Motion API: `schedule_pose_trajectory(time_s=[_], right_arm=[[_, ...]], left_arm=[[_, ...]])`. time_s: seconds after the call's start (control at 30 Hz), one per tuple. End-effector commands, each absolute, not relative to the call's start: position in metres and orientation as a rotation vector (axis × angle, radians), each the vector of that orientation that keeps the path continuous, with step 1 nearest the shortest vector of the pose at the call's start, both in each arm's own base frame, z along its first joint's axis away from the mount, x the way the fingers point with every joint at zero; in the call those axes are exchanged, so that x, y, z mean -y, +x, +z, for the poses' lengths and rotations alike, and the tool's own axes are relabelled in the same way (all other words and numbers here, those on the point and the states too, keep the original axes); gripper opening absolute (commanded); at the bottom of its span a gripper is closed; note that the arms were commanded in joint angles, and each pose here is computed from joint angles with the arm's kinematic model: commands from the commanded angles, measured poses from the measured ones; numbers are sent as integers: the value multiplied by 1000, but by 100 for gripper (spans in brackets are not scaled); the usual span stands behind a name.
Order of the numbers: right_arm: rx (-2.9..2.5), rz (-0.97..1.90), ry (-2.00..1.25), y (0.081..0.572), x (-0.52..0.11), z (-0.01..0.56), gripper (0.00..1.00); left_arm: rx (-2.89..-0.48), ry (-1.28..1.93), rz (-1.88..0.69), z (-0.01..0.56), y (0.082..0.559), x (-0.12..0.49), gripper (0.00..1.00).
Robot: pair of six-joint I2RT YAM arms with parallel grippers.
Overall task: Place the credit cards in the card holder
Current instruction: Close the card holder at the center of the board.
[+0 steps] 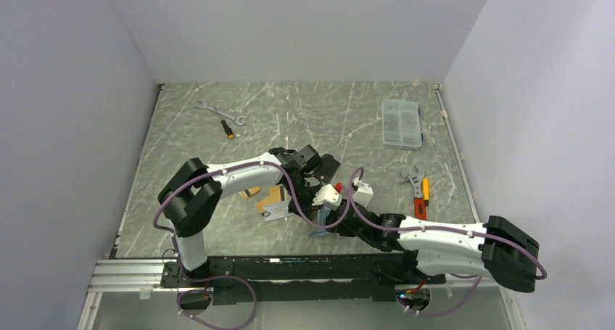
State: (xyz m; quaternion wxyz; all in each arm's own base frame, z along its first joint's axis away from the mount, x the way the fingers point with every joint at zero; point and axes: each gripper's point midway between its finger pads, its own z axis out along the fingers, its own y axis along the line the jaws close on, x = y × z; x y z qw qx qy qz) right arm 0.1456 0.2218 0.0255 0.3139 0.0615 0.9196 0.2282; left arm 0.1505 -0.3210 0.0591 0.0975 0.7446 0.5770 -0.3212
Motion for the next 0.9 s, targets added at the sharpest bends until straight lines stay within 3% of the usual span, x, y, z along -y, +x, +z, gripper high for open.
schedule_pose_trajectory(time_s=[0.0,0.33,0.53,0.7,0.8,0.87], right_arm=[[-2510,300,176,136,-178,-4,60],[-2383,234,215,163,-185,19,52],[-2345,324,243,164,-189,24,23],[-2327,371,304,160,-183,22,9],[-2300,433,356,159,-180,23,9],[-2282,496,381,157,-179,21,15]], left_arm=[[-1642,2197,-988,73,153,331,0],[-1652,2209,-1005,69,152,332,0],[-1646,2214,-1011,69,156,338,0],[-1647,2226,-1020,67,156,340,0],[-1647,2233,-1024,66,156,342,0],[-1647,2237,-1023,67,156,345,0]])
